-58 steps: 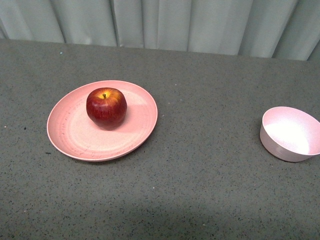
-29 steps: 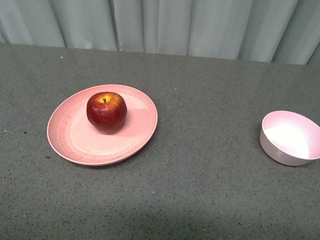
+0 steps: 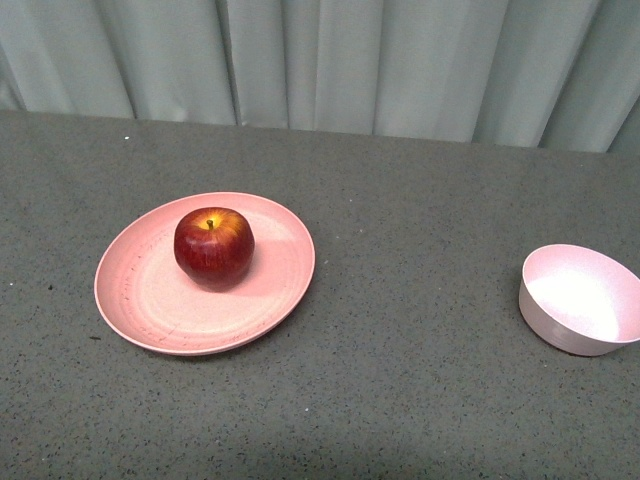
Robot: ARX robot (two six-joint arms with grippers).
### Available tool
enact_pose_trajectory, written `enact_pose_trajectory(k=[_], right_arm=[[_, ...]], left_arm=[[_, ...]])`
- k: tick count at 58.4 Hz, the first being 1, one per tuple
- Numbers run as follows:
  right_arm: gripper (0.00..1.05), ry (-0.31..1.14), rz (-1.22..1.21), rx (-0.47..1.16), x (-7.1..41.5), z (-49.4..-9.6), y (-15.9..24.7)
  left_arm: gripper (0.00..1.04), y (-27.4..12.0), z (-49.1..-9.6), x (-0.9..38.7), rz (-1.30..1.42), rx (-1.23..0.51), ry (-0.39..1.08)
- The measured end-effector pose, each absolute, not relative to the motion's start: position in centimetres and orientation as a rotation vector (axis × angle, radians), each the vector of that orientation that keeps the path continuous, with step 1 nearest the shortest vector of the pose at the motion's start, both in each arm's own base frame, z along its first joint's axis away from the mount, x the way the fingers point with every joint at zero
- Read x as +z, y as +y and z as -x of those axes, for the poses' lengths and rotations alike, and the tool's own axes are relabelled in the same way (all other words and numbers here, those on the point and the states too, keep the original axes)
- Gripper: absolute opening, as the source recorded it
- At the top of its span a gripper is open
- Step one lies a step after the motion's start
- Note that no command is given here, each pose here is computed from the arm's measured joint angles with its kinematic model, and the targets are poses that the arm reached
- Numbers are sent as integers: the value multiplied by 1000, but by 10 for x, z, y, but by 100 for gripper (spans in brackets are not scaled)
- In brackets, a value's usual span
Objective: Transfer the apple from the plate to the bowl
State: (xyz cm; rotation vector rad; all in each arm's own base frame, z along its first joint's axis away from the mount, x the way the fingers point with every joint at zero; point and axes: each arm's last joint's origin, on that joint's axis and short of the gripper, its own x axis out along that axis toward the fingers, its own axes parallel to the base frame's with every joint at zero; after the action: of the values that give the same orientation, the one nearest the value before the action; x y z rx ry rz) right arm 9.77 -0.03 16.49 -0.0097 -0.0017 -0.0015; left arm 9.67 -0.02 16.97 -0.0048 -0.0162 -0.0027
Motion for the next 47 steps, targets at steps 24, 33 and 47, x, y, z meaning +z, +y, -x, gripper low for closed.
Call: enact_pose_trajectory(k=[24,33,47], right_arm=[[95,-2,10,-2,165,-98,0],[95,-2,10,-2,165,-98,0],[95,155,80,-138,157,-102,1]], left_arm=[[98,0,-97,170,5,-2,-16],[98,0,-97,170,5,-3,-16],[98,0,-97,170,5,-2,-16]])
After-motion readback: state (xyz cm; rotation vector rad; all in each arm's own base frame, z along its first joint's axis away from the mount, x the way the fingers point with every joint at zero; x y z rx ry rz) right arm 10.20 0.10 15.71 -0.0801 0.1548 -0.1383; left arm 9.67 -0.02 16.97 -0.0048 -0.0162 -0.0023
